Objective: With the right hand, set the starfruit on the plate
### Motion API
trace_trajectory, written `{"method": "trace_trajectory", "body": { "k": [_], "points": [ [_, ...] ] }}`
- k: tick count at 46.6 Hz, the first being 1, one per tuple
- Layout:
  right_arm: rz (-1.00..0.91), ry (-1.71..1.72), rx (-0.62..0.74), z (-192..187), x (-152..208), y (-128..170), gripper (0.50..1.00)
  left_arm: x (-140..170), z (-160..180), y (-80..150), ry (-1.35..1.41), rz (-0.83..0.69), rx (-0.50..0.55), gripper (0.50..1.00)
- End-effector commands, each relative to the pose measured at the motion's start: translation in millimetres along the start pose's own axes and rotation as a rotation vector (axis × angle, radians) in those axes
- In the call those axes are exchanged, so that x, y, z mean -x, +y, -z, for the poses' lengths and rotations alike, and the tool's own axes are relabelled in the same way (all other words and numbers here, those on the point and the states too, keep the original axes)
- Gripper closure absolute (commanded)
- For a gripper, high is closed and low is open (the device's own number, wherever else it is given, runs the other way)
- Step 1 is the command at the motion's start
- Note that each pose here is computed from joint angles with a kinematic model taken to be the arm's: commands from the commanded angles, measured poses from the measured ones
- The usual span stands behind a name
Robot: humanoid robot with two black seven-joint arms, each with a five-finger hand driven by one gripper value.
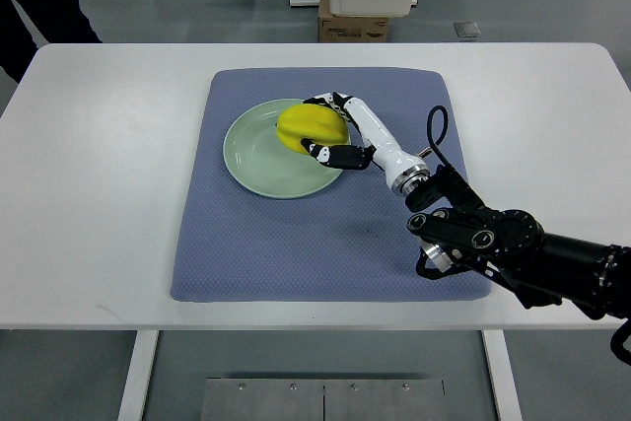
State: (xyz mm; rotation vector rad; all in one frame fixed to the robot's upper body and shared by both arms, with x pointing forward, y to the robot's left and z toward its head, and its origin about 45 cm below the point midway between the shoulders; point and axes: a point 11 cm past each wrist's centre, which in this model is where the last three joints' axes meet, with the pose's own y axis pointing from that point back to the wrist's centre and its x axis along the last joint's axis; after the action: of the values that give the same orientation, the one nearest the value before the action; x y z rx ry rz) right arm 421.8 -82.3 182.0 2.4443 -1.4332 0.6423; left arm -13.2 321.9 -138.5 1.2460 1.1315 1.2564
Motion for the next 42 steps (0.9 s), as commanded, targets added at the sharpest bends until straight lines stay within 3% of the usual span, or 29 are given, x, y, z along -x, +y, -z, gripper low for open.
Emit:
{"method": "trace_trajectory", "body": {
  "k": [1,10,30,38,42],
  "points": [
    [-0.006,-0.011,-0.004,1,0,0,0.71,0,0,0,0.0,0.0,0.001,0.5],
    [-0.009,-0.013,-0.026,4,-1,-1,0.622,0,0,0,-0.001,0.0,0.0,0.5],
    [-0.023,-0.024,-0.034,7,-4,-3,0.601,0,0,0,0.0,0.0,0.001,0.5],
    [-0.079,-0.114,-0.063,27,-12,-12,0.597,0,0,0,0.0,0.0,0.001,0.5],
    [-0.093,-0.127,-0.066,30,-15,-14,0.542,0,0,0,0.0,0.0,0.001,0.5]
  ]
}}
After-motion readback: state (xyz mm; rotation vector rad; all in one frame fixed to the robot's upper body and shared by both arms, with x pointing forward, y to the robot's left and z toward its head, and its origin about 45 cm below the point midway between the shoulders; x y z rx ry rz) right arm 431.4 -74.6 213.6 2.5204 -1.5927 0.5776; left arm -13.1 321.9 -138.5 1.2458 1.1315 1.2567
